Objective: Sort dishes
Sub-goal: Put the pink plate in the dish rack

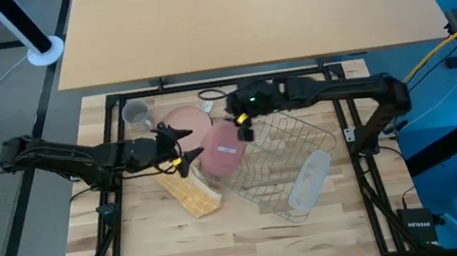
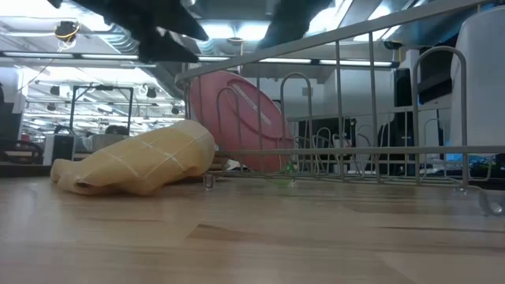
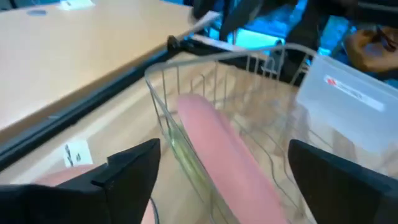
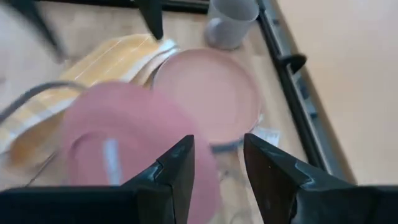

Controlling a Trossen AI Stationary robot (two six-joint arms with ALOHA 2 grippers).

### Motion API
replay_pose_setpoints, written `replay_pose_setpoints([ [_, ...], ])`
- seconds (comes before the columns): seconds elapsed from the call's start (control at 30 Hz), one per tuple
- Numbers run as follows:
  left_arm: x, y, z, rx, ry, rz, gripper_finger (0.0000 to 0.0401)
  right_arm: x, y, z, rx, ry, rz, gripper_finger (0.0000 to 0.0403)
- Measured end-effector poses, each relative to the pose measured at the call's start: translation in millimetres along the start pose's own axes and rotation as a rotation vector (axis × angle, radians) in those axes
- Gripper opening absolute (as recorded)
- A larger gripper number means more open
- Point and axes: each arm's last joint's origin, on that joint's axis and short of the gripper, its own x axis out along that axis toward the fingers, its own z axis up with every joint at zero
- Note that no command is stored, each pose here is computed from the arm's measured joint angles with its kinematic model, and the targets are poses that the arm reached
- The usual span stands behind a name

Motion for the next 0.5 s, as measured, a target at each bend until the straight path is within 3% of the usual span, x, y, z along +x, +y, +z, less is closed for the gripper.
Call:
replay_pose_setpoints([
  [0.23, -4, -1, -7, 0.028, 0.055, -0.005, 0.0287, -71, -3, -7, 0.107, 0.017, 0.06, 0.0143],
  [0.33, 0, 1, -21, 0.091, 0.148, 0.024, 0.0262, -94, -2, -12, 0.137, 0.033, 0.066, 0.0143],
  [0.5, 9, 4, -39, 0.089, 0.221, 0.06, 0.0218, -119, 0, -17, 0.154, 0.024, 0.075, 0.0143],
])
